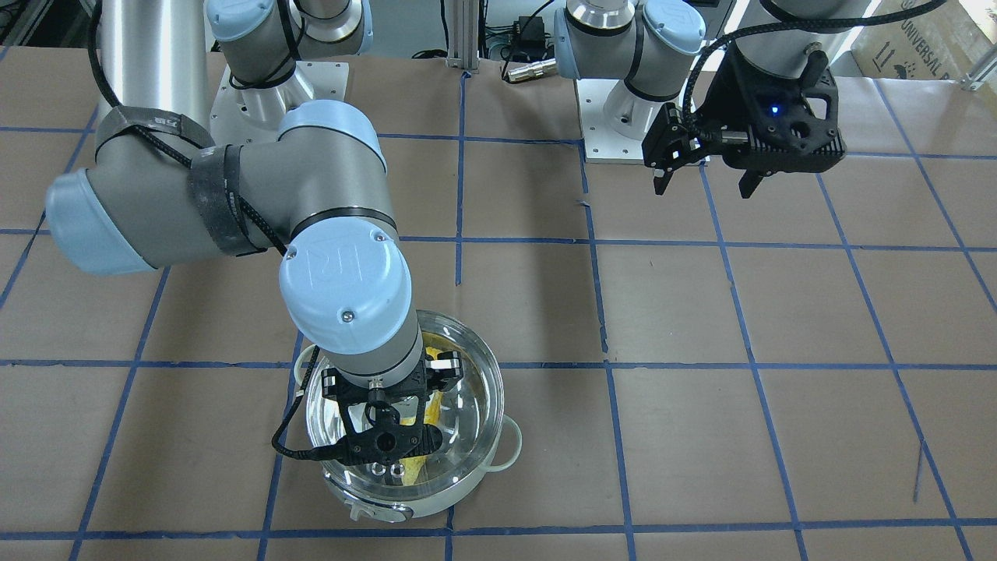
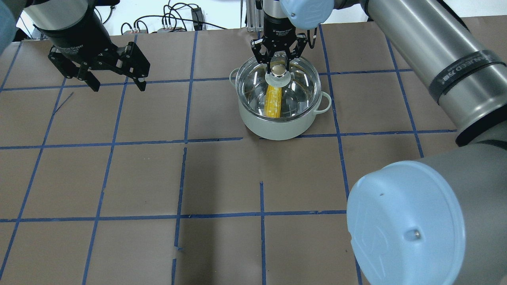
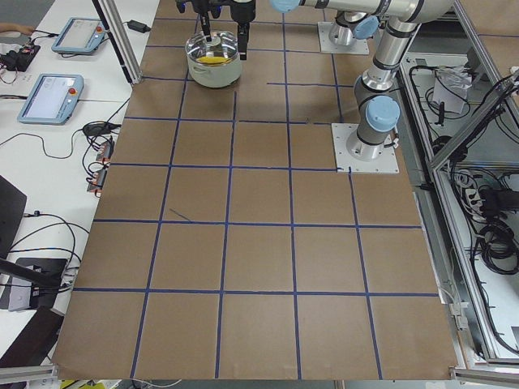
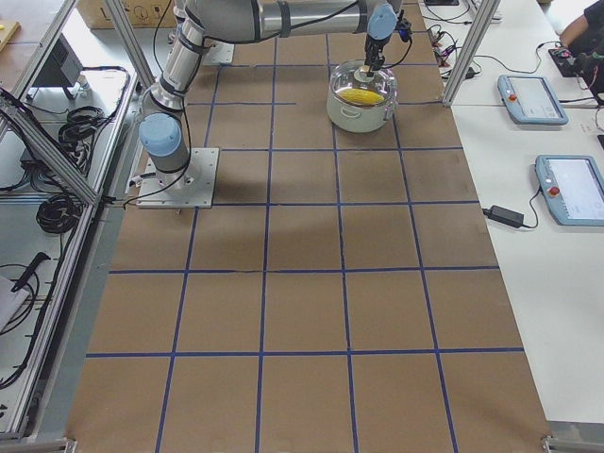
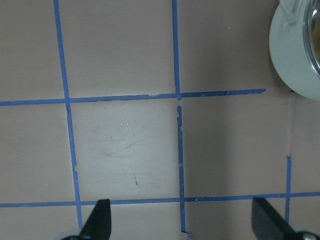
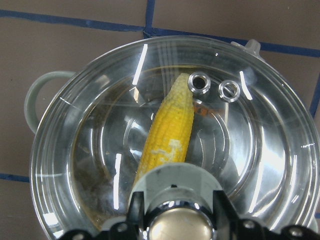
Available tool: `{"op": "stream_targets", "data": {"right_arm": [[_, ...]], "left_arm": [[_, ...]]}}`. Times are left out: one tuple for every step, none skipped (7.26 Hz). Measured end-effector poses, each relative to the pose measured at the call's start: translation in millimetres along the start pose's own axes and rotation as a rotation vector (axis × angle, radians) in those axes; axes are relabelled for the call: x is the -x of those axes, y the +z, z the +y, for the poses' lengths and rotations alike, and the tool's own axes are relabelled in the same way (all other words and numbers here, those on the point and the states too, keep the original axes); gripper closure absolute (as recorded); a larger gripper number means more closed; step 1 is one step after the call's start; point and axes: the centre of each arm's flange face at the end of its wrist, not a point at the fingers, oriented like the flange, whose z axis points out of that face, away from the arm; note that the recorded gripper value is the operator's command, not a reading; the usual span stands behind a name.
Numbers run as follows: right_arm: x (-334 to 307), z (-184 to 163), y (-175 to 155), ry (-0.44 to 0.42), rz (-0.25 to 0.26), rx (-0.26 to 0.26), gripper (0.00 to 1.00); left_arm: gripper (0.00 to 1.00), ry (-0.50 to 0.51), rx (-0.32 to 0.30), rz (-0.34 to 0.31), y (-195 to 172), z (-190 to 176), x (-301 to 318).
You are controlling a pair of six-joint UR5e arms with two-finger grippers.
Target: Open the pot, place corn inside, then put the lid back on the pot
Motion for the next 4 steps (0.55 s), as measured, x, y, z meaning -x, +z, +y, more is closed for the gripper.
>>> {"op": "stream_targets", "data": {"right_arm": [[-0.3, -0.1, 0.3, 0.002, 0.000, 0.001, 0.62], [-0.4, -0.1, 1.0, 0.004, 0.000, 0.003, 0.62], [-0.5, 0.0, 1.5, 0.006, 0.000, 0.005, 0.62], [-0.6, 0.3, 1.2, 0.008, 0.001, 0.006, 0.62]], "left_arm": [[0.00, 0.000, 0.000, 0.000, 0.0, 0.0, 0.0], [0.00, 0.000, 0.000, 0.000, 0.0, 0.0, 0.0], [0.00, 0.000, 0.000, 0.000, 0.0, 0.0, 0.0], [0.00, 0.000, 0.000, 0.000, 0.0, 0.0, 0.0]]}}
